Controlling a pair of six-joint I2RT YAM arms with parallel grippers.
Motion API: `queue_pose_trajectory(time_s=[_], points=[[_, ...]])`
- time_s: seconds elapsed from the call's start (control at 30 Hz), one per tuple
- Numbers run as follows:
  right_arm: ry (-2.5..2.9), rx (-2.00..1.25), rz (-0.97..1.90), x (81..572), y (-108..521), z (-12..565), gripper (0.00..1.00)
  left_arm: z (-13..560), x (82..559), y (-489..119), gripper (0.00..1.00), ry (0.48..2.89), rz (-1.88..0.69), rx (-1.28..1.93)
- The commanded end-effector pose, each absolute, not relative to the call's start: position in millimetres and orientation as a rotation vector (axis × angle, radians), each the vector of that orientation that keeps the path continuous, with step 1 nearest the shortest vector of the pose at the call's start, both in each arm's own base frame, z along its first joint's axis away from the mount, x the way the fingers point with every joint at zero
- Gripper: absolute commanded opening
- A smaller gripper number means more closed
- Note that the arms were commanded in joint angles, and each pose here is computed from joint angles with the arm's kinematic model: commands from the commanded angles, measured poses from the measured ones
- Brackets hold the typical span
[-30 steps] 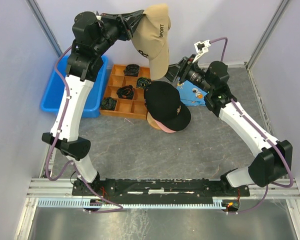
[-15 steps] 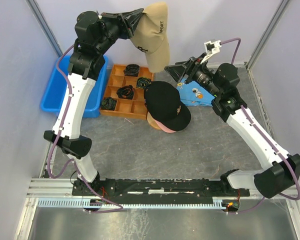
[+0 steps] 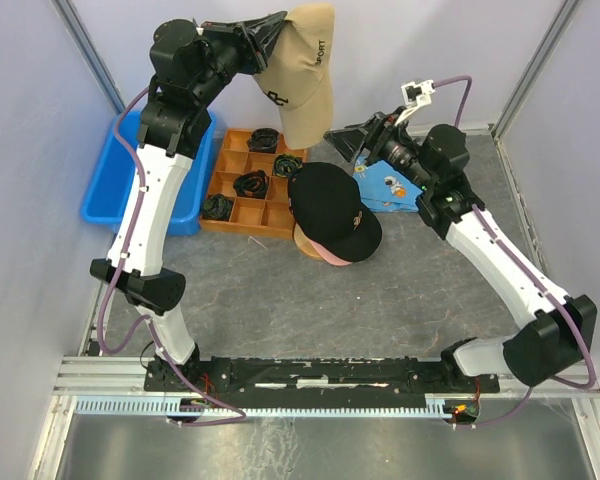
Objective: Stack the hats
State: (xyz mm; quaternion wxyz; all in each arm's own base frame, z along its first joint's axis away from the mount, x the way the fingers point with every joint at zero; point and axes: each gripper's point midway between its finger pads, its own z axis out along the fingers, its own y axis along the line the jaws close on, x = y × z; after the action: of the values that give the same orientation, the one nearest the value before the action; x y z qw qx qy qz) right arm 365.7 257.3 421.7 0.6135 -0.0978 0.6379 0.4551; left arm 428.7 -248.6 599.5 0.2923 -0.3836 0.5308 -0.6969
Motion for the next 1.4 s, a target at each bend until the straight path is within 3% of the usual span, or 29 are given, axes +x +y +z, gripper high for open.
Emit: queue_pose_trajectory(time_s=[0.0, 0.53, 0.67, 0.73, 0.83, 0.97, 1.07, 1.13, 1.3, 1.37], points=[[1.396, -0.222, 1.119, 373.0, 268.9, 442.9, 0.82, 648.7, 404.6, -238.8, 0.03, 1.267, -1.967, -0.949], [1.361, -0.205, 1.216, 388.1, 303.3, 451.0, 0.81, 641.8, 413.6, -244.7, 0.03, 1.275, -1.966, -0.967], [1.363, -0.199, 1.223, 396.5, 311.5, 450.4, 0.76, 641.0, 414.9, -247.2, 0.03, 1.271, -1.968, -0.971], [1.364, -0.198, 1.24, 399.7, 316.5, 450.7, 0.63, 640.7, 415.2, -248.8, 0.03, 1.27, -1.971, -0.973], [1.359, -0.193, 1.269, 401.2, 320.8, 452.5, 0.31, 640.3, 416.6, -249.1, 0.03, 1.267, -1.97, -0.974], [1.384, -0.191, 1.271, 393.0, 316.9, 452.3, 0.01, 637.6, 424.1, -244.3, 0.03, 1.255, -1.958, -0.972], [1.439, -0.185, 1.275, 383.2, 306.4, 458.4, 0.0, 632.4, 439.2, -235.3, 0.03, 1.248, -1.965, -0.945], [1.486, -0.153, 1.314, 378.6, 295.3, 463.1, 0.0, 633.6, 450.5, -221.9, 0.1, 1.226, -1.954, -0.903], [1.463, 0.025, 1.574, 381.0, 252.0, 485.2, 0.0, 634.4, 476.5, -157.3, 0.42, 1.182, -1.757, -0.78], [1.444, 0.101, 1.687, 382.8, 235.9, 493.8, 0.0, 625.3, 481.4, -132.3, 0.47, 1.21, -1.629, -0.724]])
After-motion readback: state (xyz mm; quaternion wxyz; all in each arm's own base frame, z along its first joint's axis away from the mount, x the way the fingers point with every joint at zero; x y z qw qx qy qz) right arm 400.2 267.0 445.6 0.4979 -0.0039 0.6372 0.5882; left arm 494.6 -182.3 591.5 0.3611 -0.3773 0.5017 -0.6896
